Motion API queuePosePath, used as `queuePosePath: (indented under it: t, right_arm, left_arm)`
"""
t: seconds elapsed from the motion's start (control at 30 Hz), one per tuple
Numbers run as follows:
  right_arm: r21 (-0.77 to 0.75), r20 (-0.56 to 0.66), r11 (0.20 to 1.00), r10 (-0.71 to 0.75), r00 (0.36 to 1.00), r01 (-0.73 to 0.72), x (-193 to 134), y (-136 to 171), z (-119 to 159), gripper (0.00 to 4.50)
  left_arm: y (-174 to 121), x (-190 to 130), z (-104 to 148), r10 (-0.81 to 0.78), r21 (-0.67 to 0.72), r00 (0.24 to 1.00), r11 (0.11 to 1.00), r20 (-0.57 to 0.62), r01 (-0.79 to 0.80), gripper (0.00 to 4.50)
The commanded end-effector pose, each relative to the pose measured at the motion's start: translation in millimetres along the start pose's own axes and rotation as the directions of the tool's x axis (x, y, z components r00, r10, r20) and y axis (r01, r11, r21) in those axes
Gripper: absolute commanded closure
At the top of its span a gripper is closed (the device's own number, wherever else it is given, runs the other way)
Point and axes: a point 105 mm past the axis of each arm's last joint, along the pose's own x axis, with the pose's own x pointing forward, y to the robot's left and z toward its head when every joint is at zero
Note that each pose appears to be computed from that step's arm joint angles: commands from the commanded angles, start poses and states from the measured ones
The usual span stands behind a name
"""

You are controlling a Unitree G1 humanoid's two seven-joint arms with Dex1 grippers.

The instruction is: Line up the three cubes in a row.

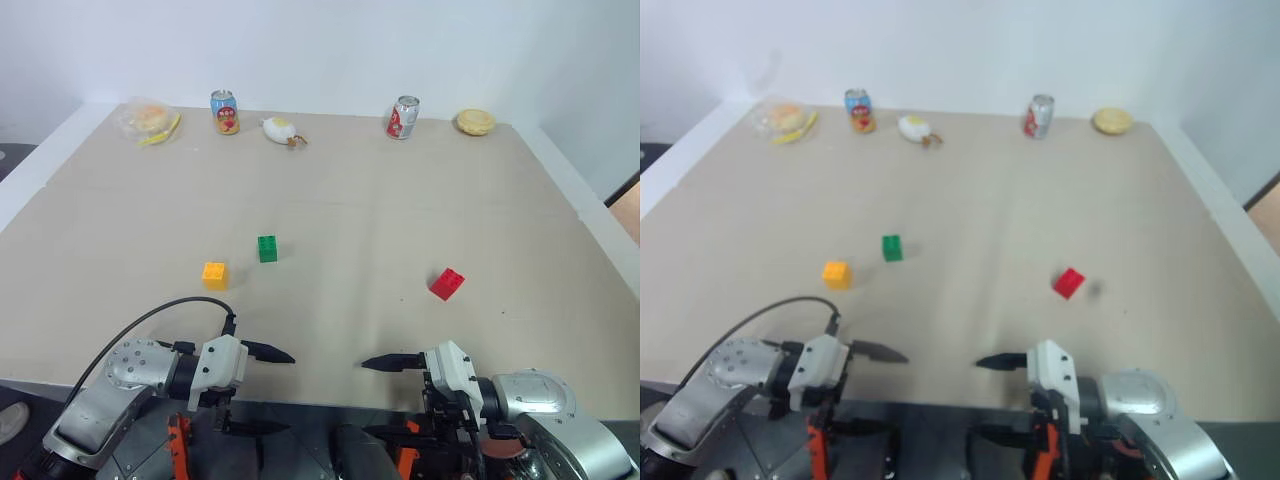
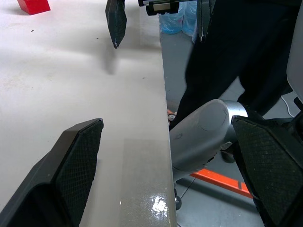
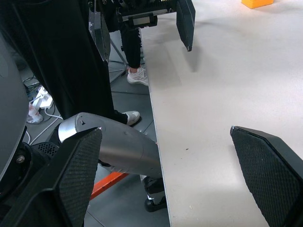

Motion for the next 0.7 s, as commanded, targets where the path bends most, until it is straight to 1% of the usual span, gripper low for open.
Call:
queuePosePath:
  t: [0.03, 0.3, 0.53, 0.57, 0.7]
  right_arm:
    - [-0.031, 0.014, 1.0, 0.001, 1.0, -0.001, -1, -1, 5, 0.0]
    - [-0.044, 0.026, 0.999, -0.006, 1.0, 0.008, 1, -5, 7, 0.0]
    - [-0.049, 0.021, 0.999, -0.012, 1.0, 0.013, 2, -9, 9, 0.0]
    - [-0.049, 0.02, 0.999, -0.022, 1.0, 0.023, 1, -11, 10, 0.0]
    - [-0.002, 0.07, 0.988, -0.153, 0.986, 0.153, -11, -37, 36, 0.0]
  left_arm:
    - [-1, 2, 7, -0.022, 0.062, 1.0, 0.998, 0.021, 0.021, 0.02]
    - [4, 4, 7, -0.014, 0.095, 0.999, 0.995, 0.046, 0.009, 0.02]
    - [8, 5, 10, -0.005, 0.088, 0.998, 0.996, 0.068, -0.001, 0.02]
    - [11, 5, 12, 0.012, 0.075, 0.996, 0.997, 0.085, -0.019, 0.02]
    - [49, 14, 43, 0.156, 0.005, 0.962, 0.987, 0.225, -0.161, 0.02]
